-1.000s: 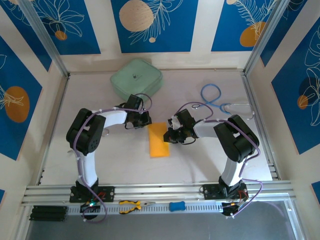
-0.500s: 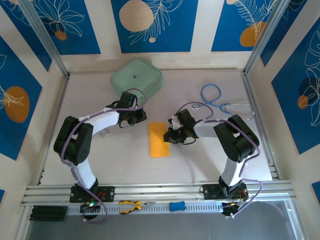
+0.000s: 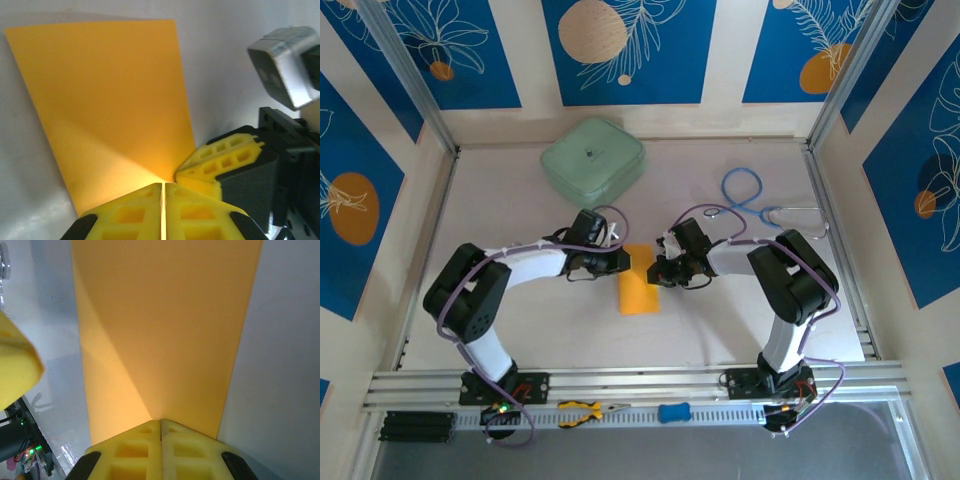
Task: Fold a paper plane with a square sheet of paper (pick it up from the middle)
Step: First fold the square sheet of paper in half at the center of the table.
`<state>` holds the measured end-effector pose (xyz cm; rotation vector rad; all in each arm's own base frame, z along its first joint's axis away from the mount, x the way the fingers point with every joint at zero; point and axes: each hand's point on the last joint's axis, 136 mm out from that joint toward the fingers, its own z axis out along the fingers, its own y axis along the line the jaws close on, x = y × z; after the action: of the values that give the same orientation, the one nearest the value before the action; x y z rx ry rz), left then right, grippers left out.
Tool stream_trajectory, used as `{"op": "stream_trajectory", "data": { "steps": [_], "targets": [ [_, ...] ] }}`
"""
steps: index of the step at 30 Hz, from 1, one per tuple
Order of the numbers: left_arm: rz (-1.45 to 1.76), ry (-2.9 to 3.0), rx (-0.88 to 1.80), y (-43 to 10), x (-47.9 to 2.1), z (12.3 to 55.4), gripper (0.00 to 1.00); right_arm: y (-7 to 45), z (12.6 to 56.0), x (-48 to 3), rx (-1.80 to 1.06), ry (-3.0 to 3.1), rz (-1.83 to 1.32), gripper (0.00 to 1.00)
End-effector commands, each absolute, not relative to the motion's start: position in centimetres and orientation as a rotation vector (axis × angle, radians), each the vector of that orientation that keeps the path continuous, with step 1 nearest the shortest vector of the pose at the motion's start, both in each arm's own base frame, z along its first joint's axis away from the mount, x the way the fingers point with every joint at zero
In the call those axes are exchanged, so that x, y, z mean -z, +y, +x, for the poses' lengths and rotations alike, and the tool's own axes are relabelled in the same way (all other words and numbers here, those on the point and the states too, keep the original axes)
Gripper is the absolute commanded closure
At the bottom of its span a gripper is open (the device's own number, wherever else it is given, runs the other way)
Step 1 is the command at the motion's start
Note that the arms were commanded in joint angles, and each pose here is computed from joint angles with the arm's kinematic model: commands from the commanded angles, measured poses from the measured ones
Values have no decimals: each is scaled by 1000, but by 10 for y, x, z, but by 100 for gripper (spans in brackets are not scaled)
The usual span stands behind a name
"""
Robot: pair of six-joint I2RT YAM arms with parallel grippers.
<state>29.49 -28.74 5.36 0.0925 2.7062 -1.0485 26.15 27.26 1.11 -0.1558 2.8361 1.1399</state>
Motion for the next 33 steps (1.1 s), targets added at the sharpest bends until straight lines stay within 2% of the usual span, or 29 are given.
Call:
{"op": "stream_trajectory", "data": {
  "steps": [1,9,15,22,33],
  "targets": [
    [110,2733,998,-284,-37,298,89,225,213,43,-851,3136,-31,100],
    [68,2793,973,-265,-8,287,89,225,212,43,-851,3138,-28,100],
    [103,2758,994,-264,-34,287,86,225,212,43,-850,3135,-29,100],
    [122,2697,1216,-282,-56,270,86,225,212,43,-847,3136,-27,100],
    [49,2847,1077,-265,0,258,89,224,211,44,-842,3142,-24,100]
  ]
}}
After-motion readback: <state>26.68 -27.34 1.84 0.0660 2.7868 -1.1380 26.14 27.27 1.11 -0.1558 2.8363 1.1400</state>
